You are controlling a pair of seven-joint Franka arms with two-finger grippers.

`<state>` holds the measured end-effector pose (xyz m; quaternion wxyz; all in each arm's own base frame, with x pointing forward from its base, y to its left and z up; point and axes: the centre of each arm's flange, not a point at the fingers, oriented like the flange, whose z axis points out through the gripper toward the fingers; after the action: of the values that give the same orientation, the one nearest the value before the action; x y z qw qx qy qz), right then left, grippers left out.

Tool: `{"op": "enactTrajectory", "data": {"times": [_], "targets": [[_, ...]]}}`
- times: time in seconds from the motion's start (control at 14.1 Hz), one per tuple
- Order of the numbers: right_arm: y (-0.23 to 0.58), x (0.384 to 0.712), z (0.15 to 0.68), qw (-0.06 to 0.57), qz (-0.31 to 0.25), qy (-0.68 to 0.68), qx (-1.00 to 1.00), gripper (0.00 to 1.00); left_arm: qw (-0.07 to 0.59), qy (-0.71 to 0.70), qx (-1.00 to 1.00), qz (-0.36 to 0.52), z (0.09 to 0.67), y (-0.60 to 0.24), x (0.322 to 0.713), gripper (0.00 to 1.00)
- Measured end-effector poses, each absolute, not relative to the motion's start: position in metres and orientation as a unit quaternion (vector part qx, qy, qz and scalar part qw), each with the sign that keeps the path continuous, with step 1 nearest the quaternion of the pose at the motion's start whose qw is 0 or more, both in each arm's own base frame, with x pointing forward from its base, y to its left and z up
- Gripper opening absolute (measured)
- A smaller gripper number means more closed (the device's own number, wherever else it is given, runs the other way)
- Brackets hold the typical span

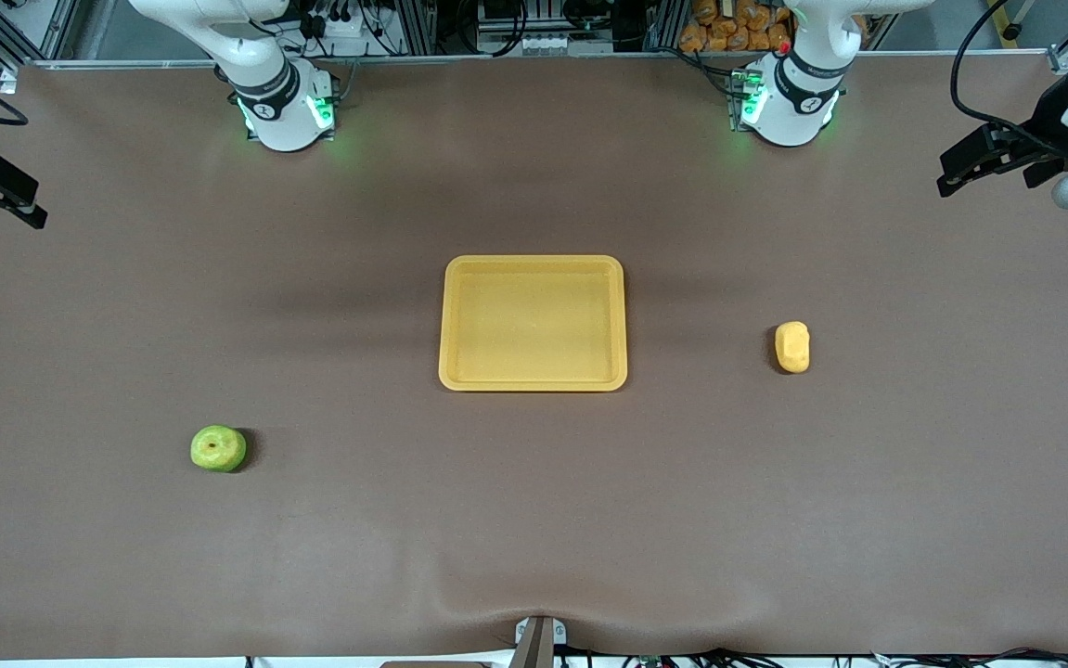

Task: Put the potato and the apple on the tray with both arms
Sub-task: 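Reach the left gripper down toward the yellow potato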

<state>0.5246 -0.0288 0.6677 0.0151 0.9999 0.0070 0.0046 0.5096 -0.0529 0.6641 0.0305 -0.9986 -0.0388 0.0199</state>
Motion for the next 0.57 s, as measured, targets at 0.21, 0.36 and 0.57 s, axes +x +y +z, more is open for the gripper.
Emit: {"op": "enactTrajectory", "data": {"times": [0.21,0.36,0.57], "targets": [[-0.0286,0.5222,0.6657,0.015,-0.007,0.007,1.000,1.00,0.031,-0.039,-0.999,0.021,0.6627,-0.0531,0.5103,1.00],[-0.0286,0.5222,0.6656,0.015,-0.007,0.007,1.000,1.00,0.031,-0.038,-0.999,0.023,0.6609,-0.0537,0.5114,1.00],[-0.0292,0.5225,0.6652,0.017,-0.007,0.007,1.000,1.00,0.031,-0.038,-0.998,0.028,0.6561,-0.0541,0.5142,1.00]]}}
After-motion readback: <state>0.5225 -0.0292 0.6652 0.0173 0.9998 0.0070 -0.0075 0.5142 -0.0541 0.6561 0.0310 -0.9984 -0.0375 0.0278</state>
